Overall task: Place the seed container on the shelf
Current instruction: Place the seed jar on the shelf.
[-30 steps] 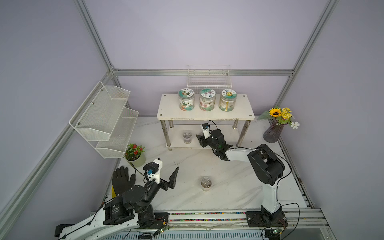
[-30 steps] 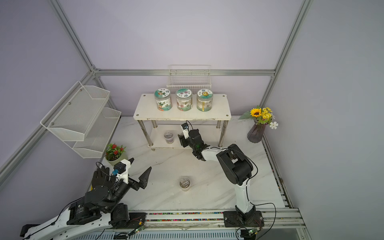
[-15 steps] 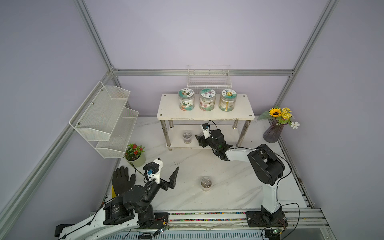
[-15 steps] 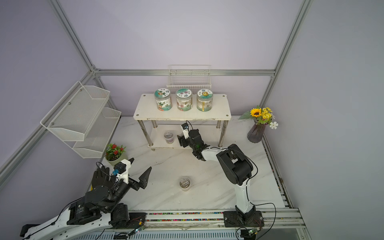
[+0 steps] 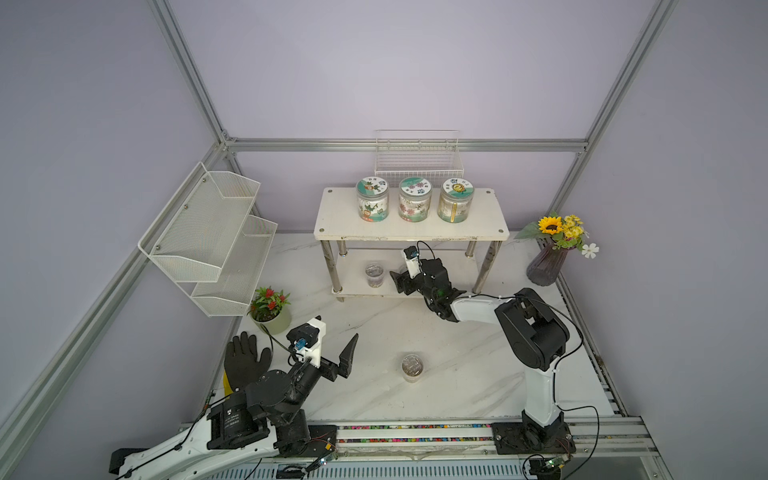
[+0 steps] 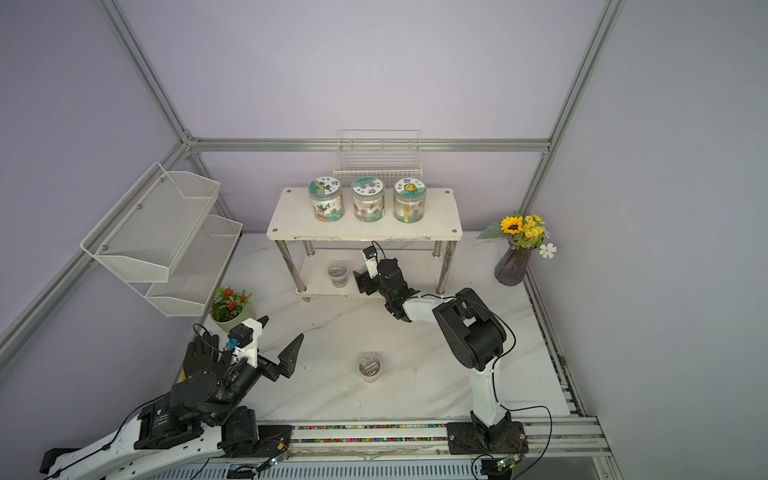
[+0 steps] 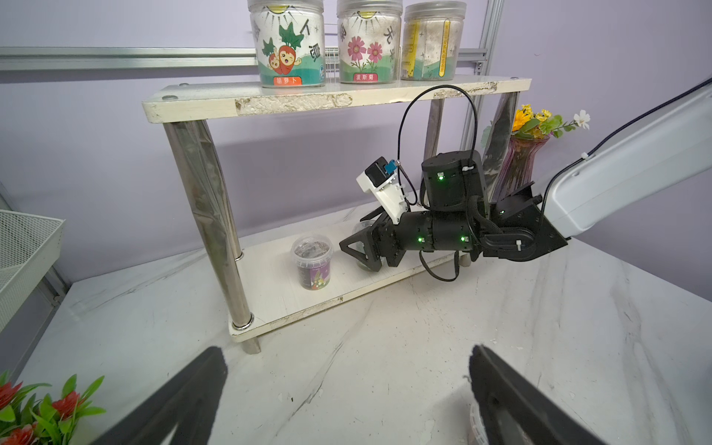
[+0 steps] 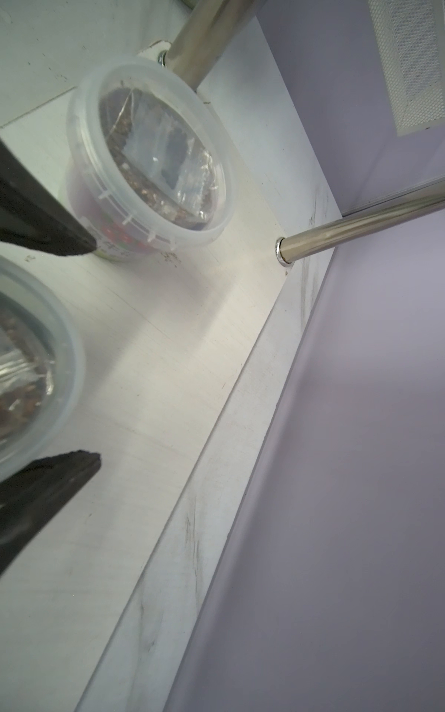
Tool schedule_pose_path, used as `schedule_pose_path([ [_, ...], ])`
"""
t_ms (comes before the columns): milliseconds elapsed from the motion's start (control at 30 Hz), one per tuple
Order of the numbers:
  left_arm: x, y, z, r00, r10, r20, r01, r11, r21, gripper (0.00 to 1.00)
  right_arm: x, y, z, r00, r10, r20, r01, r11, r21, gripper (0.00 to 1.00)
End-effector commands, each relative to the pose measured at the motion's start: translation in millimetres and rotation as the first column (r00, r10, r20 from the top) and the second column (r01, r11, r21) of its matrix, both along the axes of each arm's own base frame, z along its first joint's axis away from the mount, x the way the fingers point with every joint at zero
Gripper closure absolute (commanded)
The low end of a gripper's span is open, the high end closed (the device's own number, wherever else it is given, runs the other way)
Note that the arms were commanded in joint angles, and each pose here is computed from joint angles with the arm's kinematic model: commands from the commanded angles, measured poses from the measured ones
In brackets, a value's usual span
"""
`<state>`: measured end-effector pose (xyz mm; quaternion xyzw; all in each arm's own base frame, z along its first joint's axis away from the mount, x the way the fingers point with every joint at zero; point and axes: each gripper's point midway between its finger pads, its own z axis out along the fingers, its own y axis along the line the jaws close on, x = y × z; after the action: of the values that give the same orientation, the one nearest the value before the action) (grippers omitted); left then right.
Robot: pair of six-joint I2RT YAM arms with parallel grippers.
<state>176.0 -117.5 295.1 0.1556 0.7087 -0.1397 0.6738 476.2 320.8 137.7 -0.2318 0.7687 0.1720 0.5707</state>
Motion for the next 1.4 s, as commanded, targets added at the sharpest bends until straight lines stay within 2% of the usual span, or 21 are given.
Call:
schedule_pose_path([
  [0,0.2,2.4,11.2,1.000,0.005,0.020,-0.005,1.000,-0.003,0.00,0.6,-6.7,13.4,0.999,-0.021,0.024,0.021,1.000,0.023,0.16],
  [1367,0.5,2.0,10.9,1.000,0.006,0.017,-0.006,1.000,0.000,0.00,-25.3,-24.2,20.4,0.999,-0.021,0.024,0.020,0.999,0.050,0.04],
])
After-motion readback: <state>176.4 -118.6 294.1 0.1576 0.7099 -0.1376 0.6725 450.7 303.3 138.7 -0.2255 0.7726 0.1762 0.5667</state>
